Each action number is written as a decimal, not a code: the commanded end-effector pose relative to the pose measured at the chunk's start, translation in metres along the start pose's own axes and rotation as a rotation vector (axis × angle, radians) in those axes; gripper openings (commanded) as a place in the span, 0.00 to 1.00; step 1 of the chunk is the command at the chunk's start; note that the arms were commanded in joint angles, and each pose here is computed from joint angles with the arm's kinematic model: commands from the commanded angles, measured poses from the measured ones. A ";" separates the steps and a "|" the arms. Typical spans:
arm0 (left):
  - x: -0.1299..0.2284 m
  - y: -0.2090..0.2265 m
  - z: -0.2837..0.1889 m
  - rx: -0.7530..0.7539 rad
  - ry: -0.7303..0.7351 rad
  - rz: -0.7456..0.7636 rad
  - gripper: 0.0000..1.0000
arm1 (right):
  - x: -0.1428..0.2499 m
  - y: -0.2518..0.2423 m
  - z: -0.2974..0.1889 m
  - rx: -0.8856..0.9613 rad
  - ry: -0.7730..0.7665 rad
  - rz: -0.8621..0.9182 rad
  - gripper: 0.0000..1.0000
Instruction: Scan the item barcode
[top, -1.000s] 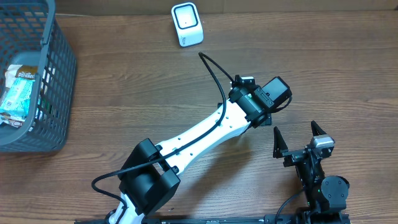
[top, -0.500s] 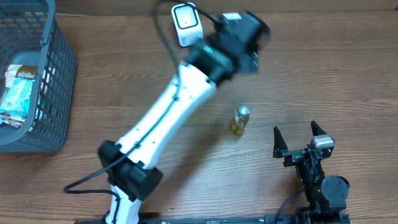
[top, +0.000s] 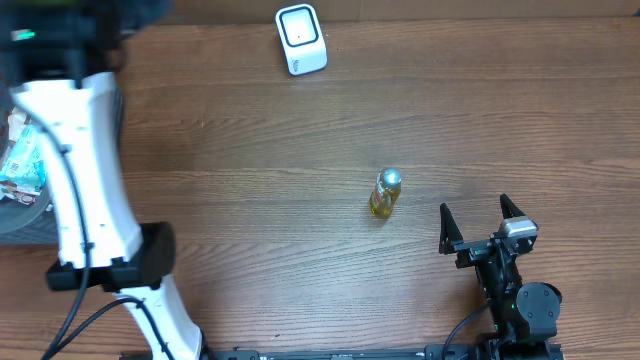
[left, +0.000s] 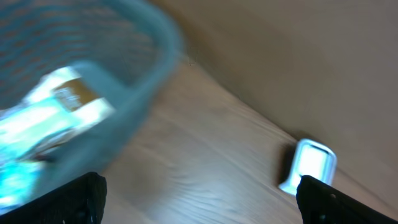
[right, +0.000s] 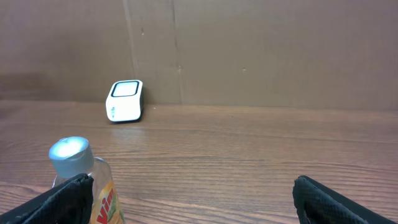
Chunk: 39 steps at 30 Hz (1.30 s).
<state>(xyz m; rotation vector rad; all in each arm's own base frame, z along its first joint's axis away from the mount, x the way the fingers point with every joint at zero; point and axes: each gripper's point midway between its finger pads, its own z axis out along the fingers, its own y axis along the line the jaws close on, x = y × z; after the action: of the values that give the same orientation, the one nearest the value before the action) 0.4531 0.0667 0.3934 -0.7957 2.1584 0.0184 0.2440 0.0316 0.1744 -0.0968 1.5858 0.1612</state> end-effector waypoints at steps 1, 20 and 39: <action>-0.019 0.063 0.000 -0.062 0.023 -0.116 1.00 | 0.002 0.000 0.000 0.001 -0.001 -0.005 1.00; 0.020 0.223 0.032 -0.375 0.307 -0.240 1.00 | 0.002 0.000 0.000 0.001 -0.001 -0.005 1.00; 0.105 0.278 0.090 -0.478 0.606 -0.248 1.00 | 0.002 0.000 0.000 0.001 -0.001 -0.005 1.00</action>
<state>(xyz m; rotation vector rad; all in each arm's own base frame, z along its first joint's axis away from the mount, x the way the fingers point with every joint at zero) 0.3183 0.2583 0.2058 -1.5105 2.5961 0.2015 0.2440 0.0316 0.1743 -0.0974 1.5861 0.1606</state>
